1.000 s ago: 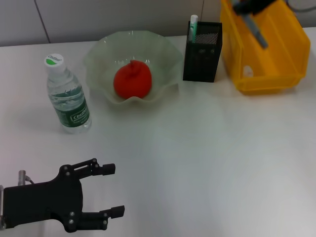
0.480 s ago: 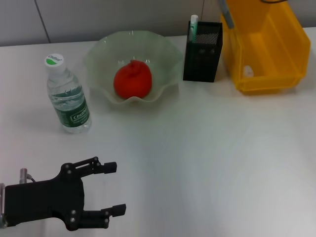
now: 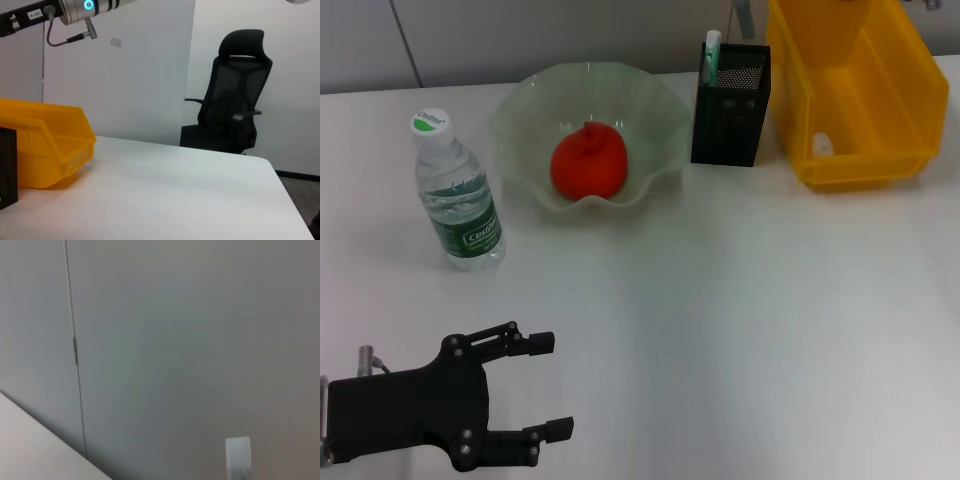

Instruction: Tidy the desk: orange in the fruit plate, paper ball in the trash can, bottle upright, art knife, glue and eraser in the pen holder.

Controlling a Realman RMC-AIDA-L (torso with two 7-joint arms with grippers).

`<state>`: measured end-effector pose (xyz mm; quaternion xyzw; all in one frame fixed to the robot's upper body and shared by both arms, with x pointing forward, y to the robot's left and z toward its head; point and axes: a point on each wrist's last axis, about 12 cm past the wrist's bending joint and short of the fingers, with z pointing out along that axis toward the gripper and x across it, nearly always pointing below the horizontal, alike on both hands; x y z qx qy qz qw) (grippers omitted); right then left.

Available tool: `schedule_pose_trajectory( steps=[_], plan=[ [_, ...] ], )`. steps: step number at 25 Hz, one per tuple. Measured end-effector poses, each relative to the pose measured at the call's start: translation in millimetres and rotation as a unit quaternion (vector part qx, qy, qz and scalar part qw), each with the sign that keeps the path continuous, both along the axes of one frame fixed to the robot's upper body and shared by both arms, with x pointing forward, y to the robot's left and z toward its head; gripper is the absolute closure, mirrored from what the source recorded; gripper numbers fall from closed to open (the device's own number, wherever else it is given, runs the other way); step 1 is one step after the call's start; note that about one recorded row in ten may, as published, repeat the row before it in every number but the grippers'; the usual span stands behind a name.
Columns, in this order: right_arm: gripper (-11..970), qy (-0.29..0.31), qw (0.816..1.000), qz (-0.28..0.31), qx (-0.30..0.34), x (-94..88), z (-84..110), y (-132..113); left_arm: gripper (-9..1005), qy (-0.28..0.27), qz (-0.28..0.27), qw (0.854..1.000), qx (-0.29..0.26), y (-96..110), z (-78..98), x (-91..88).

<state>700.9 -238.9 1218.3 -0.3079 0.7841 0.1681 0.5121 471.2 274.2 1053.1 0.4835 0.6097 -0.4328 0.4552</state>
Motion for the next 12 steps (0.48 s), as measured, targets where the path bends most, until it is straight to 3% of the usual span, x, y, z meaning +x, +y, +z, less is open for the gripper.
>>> schedule_pose_trajectory(
  steps=[12],
  plan=[
    [821,0.030,0.999,-0.006,0.030,-1.0,-22.8,0,135,-0.007,0.000,1.000,0.003,1,-1.1,-1.6]
  ],
)
